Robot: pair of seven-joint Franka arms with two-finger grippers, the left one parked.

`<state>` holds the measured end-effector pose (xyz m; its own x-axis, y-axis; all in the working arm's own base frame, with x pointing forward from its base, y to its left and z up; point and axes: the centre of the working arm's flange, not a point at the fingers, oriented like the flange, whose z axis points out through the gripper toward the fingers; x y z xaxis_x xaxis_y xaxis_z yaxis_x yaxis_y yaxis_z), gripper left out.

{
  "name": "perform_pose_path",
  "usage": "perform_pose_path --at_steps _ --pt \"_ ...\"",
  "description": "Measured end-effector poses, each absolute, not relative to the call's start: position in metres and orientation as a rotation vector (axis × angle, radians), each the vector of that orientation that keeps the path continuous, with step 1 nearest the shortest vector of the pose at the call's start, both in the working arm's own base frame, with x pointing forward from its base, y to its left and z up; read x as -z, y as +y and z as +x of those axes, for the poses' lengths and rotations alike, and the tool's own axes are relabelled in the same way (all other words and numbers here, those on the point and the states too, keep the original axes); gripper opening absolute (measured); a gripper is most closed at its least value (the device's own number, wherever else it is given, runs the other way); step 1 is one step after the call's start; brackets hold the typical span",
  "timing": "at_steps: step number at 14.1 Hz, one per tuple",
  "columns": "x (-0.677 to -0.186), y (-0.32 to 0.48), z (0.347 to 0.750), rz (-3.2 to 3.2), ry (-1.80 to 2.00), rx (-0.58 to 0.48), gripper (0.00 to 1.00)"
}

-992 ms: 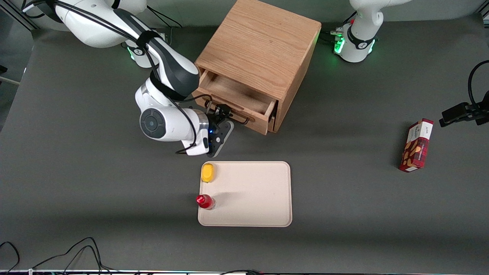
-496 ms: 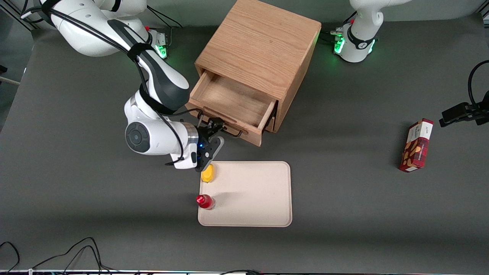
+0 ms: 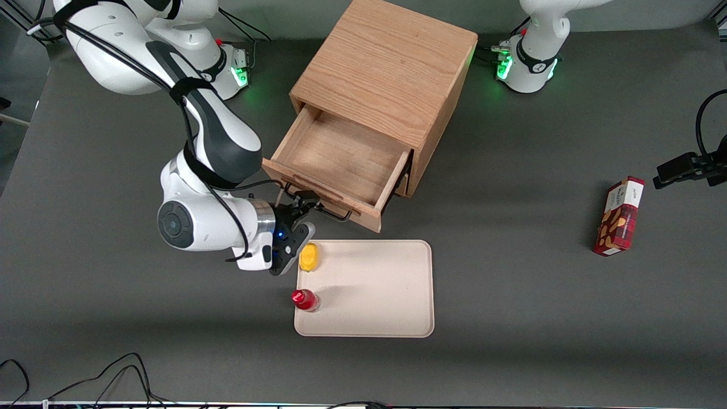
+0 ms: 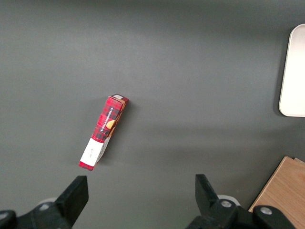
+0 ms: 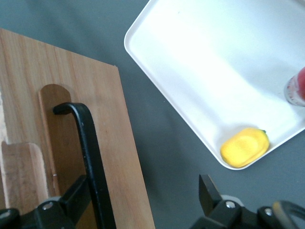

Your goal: Open upper drawer

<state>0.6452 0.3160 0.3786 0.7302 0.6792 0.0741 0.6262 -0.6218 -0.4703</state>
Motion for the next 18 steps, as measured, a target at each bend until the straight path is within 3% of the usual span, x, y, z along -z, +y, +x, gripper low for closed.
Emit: perform_pose_path --at_steps 11,18 --pt "-0.38 0.276 0.689 -2.499 -0.975 -0.057 1.0" --pt "-0.39 0.258 0.703 -2.493 -0.991 -0.071 1.0"
